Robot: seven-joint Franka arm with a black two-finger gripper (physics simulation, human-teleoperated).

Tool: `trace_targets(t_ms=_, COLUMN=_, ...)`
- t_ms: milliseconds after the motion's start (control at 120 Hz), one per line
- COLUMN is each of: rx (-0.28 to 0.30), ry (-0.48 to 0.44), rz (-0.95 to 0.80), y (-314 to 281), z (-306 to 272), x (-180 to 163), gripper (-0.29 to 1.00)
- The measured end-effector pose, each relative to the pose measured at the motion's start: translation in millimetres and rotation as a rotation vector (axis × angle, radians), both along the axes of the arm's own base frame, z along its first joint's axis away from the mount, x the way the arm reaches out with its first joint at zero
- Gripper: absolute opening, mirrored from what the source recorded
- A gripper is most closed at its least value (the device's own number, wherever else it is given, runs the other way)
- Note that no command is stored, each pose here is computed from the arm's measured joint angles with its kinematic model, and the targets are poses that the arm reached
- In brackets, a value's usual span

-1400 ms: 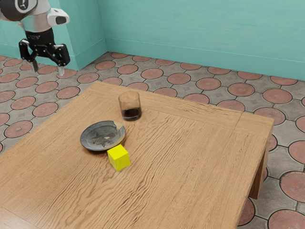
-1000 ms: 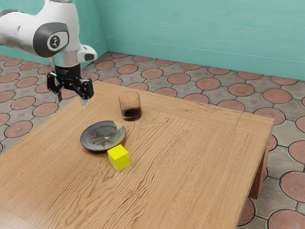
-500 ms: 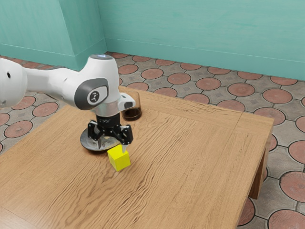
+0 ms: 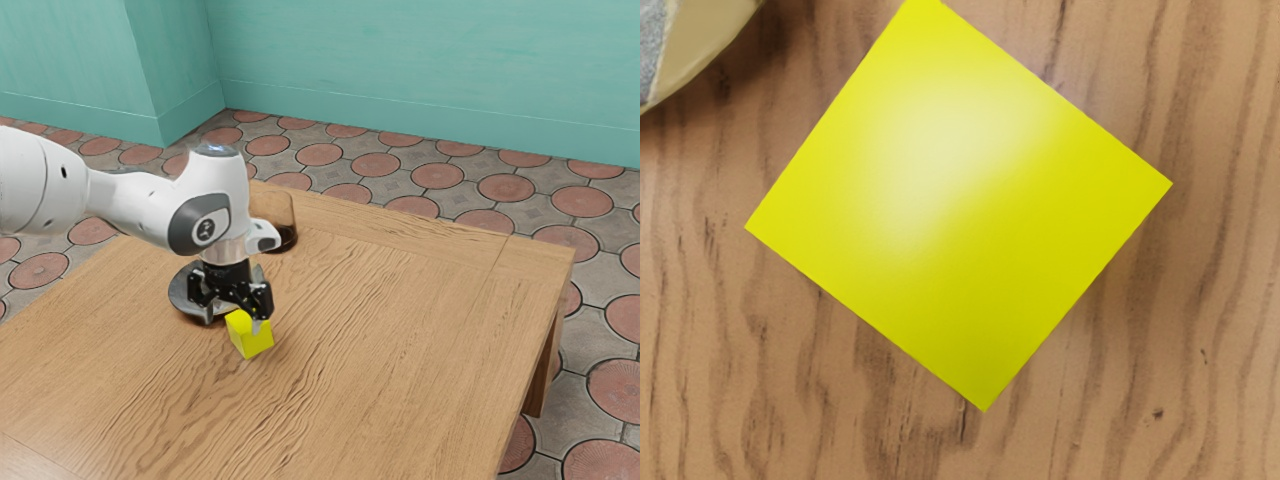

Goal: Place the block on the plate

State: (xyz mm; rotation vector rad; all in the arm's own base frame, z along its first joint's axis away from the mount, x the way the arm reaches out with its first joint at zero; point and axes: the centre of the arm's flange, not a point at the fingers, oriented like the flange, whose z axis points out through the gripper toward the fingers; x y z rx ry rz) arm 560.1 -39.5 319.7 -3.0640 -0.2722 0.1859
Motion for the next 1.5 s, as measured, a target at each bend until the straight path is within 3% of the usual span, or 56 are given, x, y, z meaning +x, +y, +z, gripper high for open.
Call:
trace_targets(t_ms=575, rx=-0.020, ry=-0.053, rz=-0.324, y=8, z=-24, x=45, gripper=0.70)
trace_targets(t_ms=1133, rx=-0.050, ry=0.009, rz=-0.471, y=13, z=-56, x=41, gripper=0.70)
trace_targets(t_ms=1367, rx=-0.054, ry=0.011, rz=-0.501, y=14, z=-57, x=41, gripper=0.51)
trace_targets(t_ms=1500, rx=-0.055, ry=0.012, rz=-0.514, y=14, z=-56, x=41, gripper=0.48)
